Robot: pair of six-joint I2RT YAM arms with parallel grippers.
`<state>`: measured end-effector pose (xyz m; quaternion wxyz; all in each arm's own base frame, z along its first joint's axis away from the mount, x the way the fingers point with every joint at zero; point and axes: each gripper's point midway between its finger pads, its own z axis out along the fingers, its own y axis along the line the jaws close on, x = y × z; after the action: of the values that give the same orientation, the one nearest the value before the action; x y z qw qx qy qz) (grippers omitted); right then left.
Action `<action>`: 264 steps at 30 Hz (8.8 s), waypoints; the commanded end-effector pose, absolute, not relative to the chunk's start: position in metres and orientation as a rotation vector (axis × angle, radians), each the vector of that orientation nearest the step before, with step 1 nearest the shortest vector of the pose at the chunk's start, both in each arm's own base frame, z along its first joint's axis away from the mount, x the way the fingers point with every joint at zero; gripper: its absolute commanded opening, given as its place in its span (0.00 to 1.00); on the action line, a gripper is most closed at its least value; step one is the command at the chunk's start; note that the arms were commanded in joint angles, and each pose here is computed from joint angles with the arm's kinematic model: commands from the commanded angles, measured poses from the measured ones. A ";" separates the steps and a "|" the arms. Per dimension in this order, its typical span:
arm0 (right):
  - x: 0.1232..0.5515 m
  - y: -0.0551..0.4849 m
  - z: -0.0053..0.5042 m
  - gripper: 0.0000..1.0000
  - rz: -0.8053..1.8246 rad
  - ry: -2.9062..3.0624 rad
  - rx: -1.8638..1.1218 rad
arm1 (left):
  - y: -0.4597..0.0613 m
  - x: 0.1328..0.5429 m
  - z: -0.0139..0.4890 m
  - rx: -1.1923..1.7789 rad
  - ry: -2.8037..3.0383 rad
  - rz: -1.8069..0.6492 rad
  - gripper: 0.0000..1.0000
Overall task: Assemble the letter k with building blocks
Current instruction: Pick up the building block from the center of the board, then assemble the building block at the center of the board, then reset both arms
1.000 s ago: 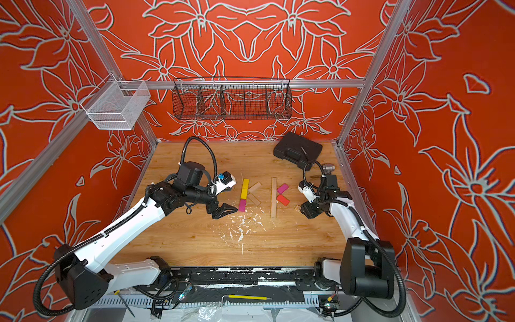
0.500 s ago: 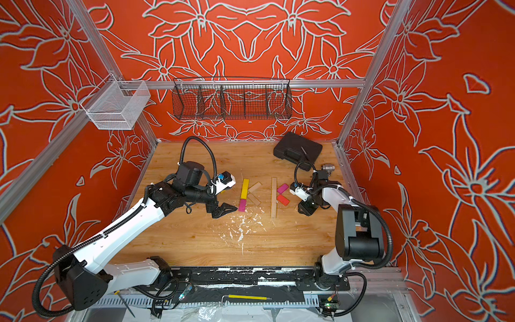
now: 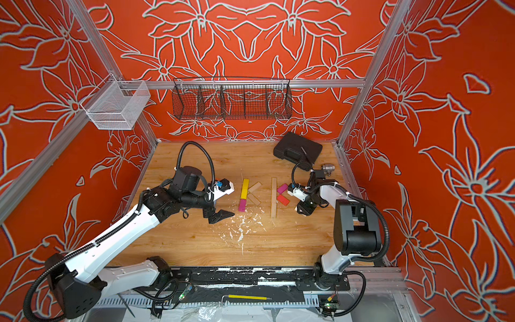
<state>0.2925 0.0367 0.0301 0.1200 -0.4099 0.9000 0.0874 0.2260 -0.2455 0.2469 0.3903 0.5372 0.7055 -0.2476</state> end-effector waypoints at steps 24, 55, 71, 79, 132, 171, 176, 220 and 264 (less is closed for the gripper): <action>0.300 0.055 0.059 0.26 0.071 2.479 -1.325 | -0.187 0.223 0.238 1.153 1.944 -0.350 0.97; 0.336 0.373 0.089 0.26 0.127 2.370 -1.478 | 0.008 0.318 0.176 -0.389 2.527 -0.161 0.97; 0.349 0.401 0.045 0.28 0.224 2.479 -1.336 | 0.017 0.316 0.182 -0.380 2.482 -0.091 0.98; 0.350 0.408 0.035 0.34 0.244 2.488 -1.357 | 0.021 0.313 0.184 -0.376 2.471 -0.051 0.98; 0.348 0.404 0.034 0.38 0.389 2.540 -1.228 | -0.073 0.284 0.256 0.194 2.170 -0.589 0.93; 0.351 0.414 0.031 0.37 0.415 2.563 -1.189 | -0.073 0.285 0.255 0.193 2.172 -0.589 0.93; 0.351 0.414 0.037 0.39 0.414 2.554 -1.186 | -0.073 0.285 0.254 0.191 2.175 -0.589 0.93; 0.347 0.089 0.201 0.98 -0.052 2.006 -0.108 | -0.067 0.325 0.206 -0.078 2.158 -0.319 0.98; 0.370 -0.019 0.095 0.98 -0.159 1.940 0.099 | 0.017 0.367 0.084 -0.136 2.114 -0.007 0.97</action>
<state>0.3643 -0.0211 0.0841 0.5477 0.0450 0.8323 -0.0724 0.3535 0.0156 0.0629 0.4602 -0.0560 0.8860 0.0052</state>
